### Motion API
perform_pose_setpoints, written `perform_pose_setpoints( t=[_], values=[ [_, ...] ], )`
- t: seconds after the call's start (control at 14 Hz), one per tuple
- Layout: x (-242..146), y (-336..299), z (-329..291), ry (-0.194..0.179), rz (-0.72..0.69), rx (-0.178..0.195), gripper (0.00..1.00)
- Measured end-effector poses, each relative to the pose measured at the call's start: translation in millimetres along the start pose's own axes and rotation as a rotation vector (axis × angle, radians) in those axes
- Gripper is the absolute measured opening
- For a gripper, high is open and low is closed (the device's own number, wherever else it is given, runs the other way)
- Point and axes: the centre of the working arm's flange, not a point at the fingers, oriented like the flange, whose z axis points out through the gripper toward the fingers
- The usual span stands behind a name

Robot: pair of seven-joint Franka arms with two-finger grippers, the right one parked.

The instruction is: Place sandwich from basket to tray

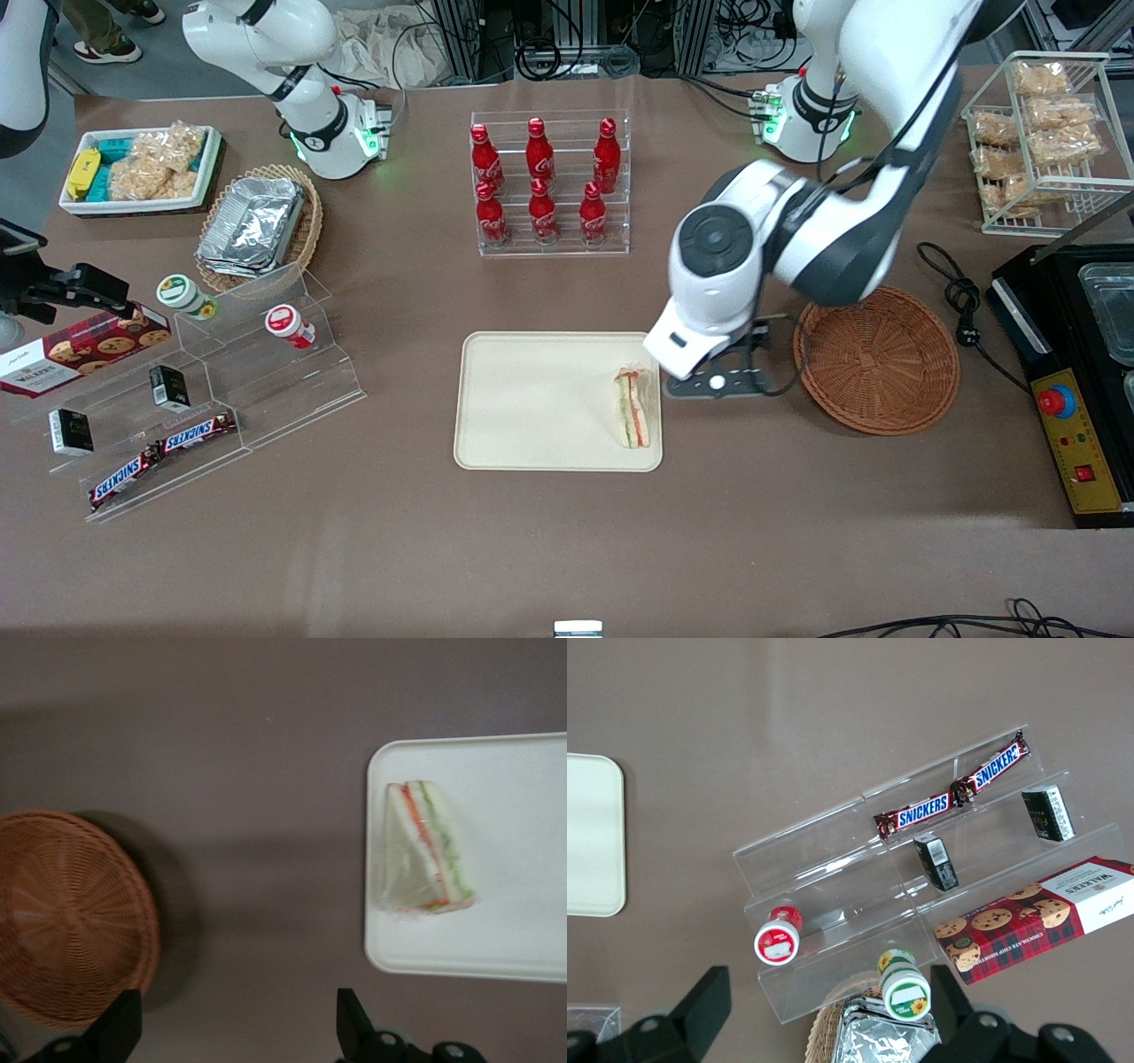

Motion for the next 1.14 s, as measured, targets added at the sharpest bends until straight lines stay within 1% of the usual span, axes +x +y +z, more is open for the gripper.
perform_pose_setpoints(
  t=[0.07,0.21,0.29,0.36,0.43,0.5,0.64,0.71,0.79,0.93,1.07,1.14],
  values=[
    [-0.2,-31.1,-15.0,-0.026,0.002,0.004,0.99],
    [-2.1,-91.5,-34.1,-0.104,-0.05,-0.025,1.0],
    [-0.6,-121.4,-40.9,-0.124,-0.066,-0.038,1.0],
    [1.6,-149.6,-48.4,-0.129,-0.053,-0.052,1.0],
    [3.2,-172.6,-57.4,-0.121,-0.029,-0.059,1.0],
    [2.1,-189.8,-67.1,-0.113,-0.014,-0.059,1.0],
    [-4.5,-223.9,-82.4,-0.111,-0.01,-0.054,1.0],
    [-7.7,-242.7,-87.6,-0.11,-0.002,-0.058,1.0],
    [-10.7,-258.3,-90.9,-0.112,0.01,-0.065,1.0],
    [-15.8,-279.5,-92.2,-0.13,0.005,-0.074,1.0],
    [-17.6,-294.1,-90.7,-0.143,-0.031,-0.115,1.0],
    [-18.7,-301.0,-91.3,-0.144,-0.038,-0.131,1.0]
  ],
)
